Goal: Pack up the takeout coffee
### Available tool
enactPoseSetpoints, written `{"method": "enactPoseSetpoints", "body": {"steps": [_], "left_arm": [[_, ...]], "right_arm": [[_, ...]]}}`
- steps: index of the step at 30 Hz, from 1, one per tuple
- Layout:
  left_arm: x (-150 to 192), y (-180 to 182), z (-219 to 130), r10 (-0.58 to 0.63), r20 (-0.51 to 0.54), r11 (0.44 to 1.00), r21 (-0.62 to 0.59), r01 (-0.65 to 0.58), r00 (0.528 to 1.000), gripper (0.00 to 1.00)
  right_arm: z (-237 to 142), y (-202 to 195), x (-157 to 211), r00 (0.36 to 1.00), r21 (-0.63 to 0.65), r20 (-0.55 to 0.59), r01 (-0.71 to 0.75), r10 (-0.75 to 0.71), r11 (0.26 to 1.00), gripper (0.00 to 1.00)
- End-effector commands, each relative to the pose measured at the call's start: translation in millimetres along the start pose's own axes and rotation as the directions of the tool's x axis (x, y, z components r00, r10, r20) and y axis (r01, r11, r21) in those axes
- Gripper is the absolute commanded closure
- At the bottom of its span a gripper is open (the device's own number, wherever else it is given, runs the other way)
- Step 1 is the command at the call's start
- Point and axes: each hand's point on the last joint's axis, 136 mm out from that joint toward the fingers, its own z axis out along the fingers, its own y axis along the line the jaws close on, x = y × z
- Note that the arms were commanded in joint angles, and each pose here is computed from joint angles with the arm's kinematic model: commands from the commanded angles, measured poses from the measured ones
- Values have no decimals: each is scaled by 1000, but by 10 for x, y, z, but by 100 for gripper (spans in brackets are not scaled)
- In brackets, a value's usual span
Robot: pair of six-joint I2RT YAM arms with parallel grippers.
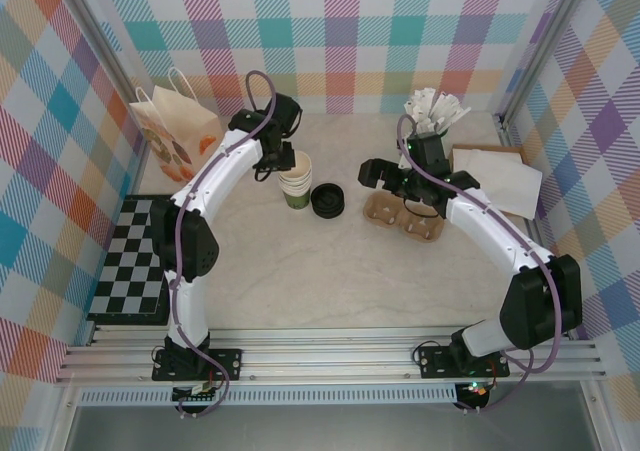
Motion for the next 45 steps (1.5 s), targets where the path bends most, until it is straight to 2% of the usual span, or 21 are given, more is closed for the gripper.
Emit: {"method": "enactPoseSetpoints", "body": {"steps": [1, 6, 10, 12, 21, 25, 30, 33, 41, 45], "left_arm": [[15, 14, -62, 16, -14, 1000, -5, -16, 1000, 75], [37, 5, -68, 25, -24, 1000, 3, -25, 999, 86], [40, -2, -71, 27, -25, 1000, 7, -27, 999, 81], [42, -11, -57, 28, -28, 1000, 10, -28, 999, 82], [13, -28, -97, 26, -16, 999, 21, -26, 1000, 100], [-37, -69, -177, 17, 4, 998, 54, -18, 1000, 100], [-188, -213, -429, -25, 93, 984, 178, 8, 995, 100], [-232, -206, -501, -53, 124, 979, 204, 27, 991, 100], [-266, -107, -489, -117, 110, 962, 258, 86, 987, 100], [-322, -53, -592, -159, 130, 947, 300, 114, 979, 100]], "right_arm": [[11, 26, -33, 1000, 11, -6, 1, -1, 1000, 0], [15, 34, -30, 1000, 10, -9, -1, 1, 1000, 0], [13, 29, -24, 1000, 14, -10, -2, 3, 1000, 0], [8, 26, -22, 1000, 16, -10, -3, 3, 1000, 0], [-15, 12, -17, 1000, 28, -8, 1, -1, 1000, 0], [-26, 44, -21, 1000, 16, -8, 10, -10, 1000, 0], [-20, 122, -20, 1000, -26, -15, 25, -25, 999, 0], [-18, 174, -25, 999, -52, -16, 30, -31, 998, 0], [-14, 376, -11, 996, -117, -45, 77, -82, 990, 2], [-22, 453, -8, 995, -131, -49, 77, -84, 988, 2]]}}
